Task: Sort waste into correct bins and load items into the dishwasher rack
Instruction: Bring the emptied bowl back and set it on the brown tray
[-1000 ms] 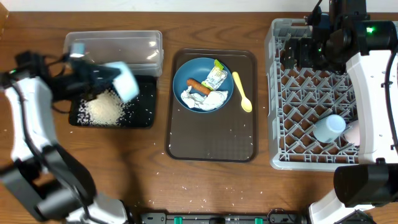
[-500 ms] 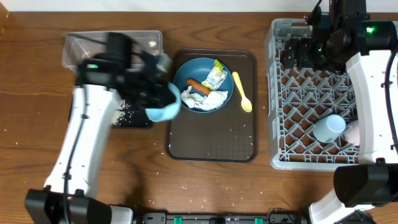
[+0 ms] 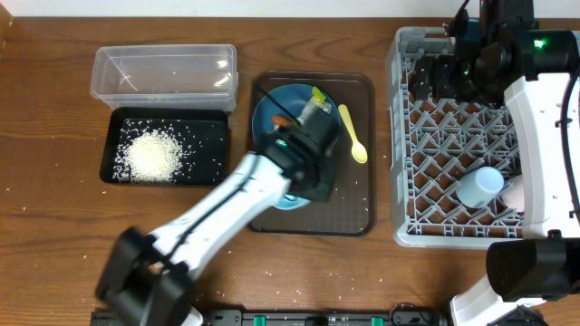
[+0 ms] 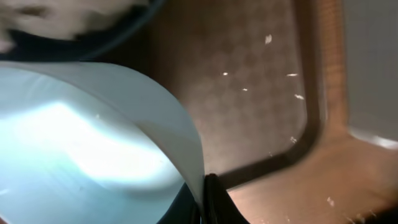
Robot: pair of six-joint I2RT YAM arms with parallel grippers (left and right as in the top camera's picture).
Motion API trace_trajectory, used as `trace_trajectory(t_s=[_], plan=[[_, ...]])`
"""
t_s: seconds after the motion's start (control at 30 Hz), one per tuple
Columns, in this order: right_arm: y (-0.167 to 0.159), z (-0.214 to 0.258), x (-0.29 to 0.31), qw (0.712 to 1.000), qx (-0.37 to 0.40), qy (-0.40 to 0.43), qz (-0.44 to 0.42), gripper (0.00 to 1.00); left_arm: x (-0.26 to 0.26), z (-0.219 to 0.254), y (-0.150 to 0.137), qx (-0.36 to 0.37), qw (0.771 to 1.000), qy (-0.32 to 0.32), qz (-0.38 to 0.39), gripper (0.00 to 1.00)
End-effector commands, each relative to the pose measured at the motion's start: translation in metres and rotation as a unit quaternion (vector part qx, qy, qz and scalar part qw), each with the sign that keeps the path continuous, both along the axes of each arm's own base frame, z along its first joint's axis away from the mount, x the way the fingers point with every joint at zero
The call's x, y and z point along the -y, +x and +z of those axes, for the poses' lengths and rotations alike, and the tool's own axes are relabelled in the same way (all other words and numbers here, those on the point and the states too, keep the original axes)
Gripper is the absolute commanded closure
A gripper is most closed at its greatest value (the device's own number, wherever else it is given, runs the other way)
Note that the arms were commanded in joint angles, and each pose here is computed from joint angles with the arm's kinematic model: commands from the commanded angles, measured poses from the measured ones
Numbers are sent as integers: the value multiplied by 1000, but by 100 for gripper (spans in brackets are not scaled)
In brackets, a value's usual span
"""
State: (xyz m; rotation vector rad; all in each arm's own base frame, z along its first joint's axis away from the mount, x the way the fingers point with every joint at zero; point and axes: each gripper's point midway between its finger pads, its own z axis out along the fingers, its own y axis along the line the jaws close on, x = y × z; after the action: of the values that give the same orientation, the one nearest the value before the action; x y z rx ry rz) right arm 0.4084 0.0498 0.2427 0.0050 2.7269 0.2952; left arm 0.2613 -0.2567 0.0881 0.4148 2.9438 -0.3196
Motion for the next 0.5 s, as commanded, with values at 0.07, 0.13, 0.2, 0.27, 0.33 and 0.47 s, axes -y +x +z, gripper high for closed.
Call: trace_trajectory(t_s=[0.07,0.13,0.2,0.27,0.33,0.47], plan=[[1,8,-2,1000,13,-4,9,3,1,-33,2,-7,997,43,62,94],[1,8,-2,1000,13,-4,9,3,1,-34,1,-10,997,44,66,94],[1,9,-2,1000,13,-3,9,3,2,-33,2,-8,997,43,66,91],[1,8,-2,1000,13,-3,9,3,2,-31,2,-6,997,40,66,75],[1,9,-2,1000,13,-3,9,3,4,-26,3,-5,997,36,65,70],[0,9,-4,1000,12,4,10,3,-1,2,16,19,996,15,82,64]])
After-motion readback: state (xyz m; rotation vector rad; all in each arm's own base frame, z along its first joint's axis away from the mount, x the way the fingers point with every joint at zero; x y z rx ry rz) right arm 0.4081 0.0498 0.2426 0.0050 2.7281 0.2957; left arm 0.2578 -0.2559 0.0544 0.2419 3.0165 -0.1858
